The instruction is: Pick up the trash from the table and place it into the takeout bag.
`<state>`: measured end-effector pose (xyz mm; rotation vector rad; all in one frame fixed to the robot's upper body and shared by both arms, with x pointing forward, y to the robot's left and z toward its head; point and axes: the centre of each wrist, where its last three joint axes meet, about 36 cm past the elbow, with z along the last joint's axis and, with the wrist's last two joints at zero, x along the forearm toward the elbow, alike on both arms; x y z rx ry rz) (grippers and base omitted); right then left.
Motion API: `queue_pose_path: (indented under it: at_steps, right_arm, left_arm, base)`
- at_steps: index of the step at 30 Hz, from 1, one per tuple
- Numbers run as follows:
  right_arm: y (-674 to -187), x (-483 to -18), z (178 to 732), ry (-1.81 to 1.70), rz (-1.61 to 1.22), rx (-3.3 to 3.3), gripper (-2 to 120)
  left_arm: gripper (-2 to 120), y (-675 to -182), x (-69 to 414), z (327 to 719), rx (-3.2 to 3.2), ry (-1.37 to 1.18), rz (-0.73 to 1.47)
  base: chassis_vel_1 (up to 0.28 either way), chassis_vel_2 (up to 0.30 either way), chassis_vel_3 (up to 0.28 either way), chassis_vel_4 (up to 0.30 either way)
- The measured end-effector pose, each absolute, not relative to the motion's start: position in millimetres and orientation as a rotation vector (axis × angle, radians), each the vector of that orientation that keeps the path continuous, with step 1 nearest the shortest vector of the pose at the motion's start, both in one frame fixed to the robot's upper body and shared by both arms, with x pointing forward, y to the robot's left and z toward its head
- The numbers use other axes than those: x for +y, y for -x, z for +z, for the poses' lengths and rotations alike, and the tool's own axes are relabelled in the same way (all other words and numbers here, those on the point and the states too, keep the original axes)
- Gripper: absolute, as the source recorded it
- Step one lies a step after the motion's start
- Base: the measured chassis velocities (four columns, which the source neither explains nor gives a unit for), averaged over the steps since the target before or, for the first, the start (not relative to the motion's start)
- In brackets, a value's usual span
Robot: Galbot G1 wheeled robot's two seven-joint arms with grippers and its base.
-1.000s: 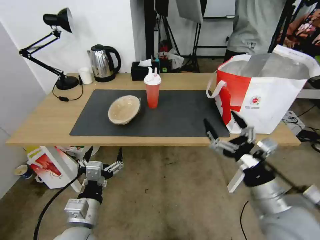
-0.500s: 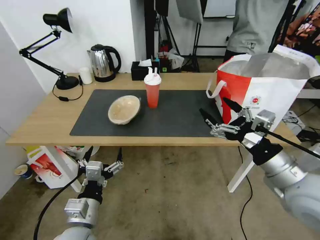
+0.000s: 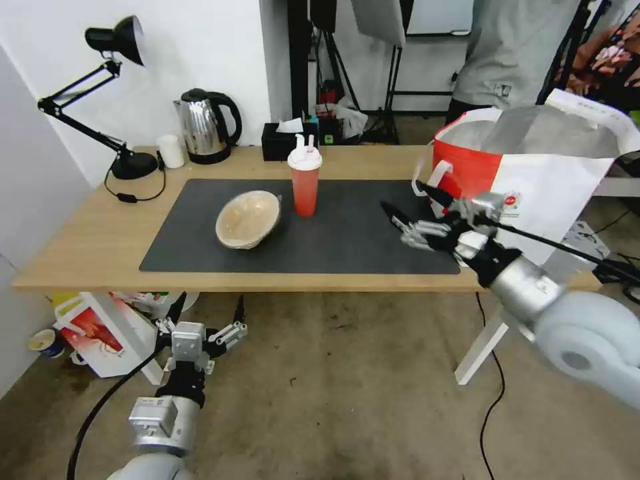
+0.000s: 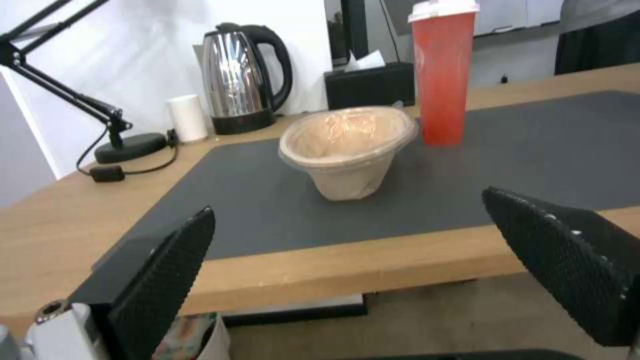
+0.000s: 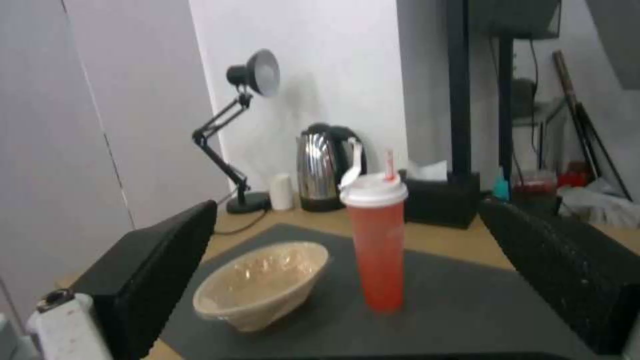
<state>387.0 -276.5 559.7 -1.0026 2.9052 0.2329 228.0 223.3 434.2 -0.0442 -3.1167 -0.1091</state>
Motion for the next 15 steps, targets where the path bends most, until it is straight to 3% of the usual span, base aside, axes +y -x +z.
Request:
queue_pose_path:
  at_steps: [15]
  right_arm:
    - [-427.5,-245.5,560.2,1.053,0.304,2.903,100]
  left_arm:
    - [100,-228.0,223.3,434.2,-3.117,0.044,-0.109]
  base:
    - [0.0,0.0,0.0,0.0]
